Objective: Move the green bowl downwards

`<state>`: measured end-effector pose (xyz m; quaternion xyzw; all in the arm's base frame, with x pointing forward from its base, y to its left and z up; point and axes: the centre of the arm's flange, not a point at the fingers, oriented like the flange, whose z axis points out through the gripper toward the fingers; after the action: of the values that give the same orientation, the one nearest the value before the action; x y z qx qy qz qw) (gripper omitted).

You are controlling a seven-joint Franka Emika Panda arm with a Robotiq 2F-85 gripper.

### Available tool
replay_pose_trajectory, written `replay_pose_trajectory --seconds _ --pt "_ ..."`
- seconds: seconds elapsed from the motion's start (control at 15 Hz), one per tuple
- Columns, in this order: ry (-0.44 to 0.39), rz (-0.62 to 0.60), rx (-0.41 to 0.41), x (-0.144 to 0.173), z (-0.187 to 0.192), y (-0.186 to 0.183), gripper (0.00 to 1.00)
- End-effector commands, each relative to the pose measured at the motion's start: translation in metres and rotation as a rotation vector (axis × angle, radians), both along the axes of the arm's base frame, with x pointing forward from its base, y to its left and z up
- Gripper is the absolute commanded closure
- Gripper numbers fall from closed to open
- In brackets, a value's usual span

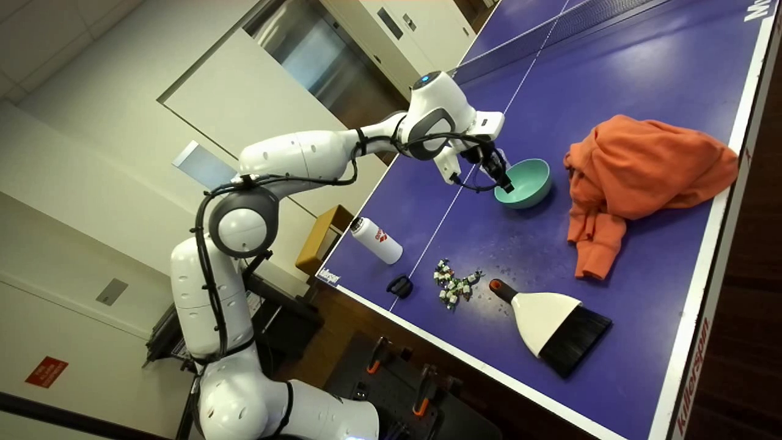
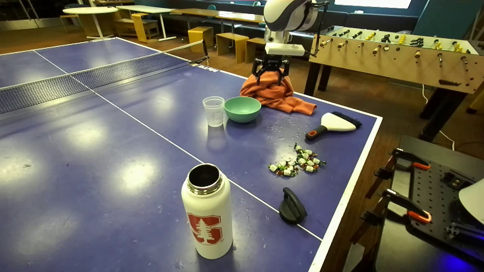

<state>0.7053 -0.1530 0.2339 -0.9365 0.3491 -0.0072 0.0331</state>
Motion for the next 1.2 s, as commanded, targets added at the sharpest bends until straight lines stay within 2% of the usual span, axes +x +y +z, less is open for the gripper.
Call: replay_pose_trajectory --seconds 0.0,0.8,0.87,0.93,1.13 --pt "0.046 -0.019 0.007 0.037 -0.024 0.004 0.00" --pt "0.149 -0.033 0.012 0.051 -0.092 0.019 0.00" --pt "0.155 -0.033 0.014 0.052 -0.096 0.020 0.25" --pt "0.157 -0.033 0.014 0.053 -0.097 0.020 0.28" --pt "0.158 -0.044 0.020 0.054 -0.099 0.020 0.51"
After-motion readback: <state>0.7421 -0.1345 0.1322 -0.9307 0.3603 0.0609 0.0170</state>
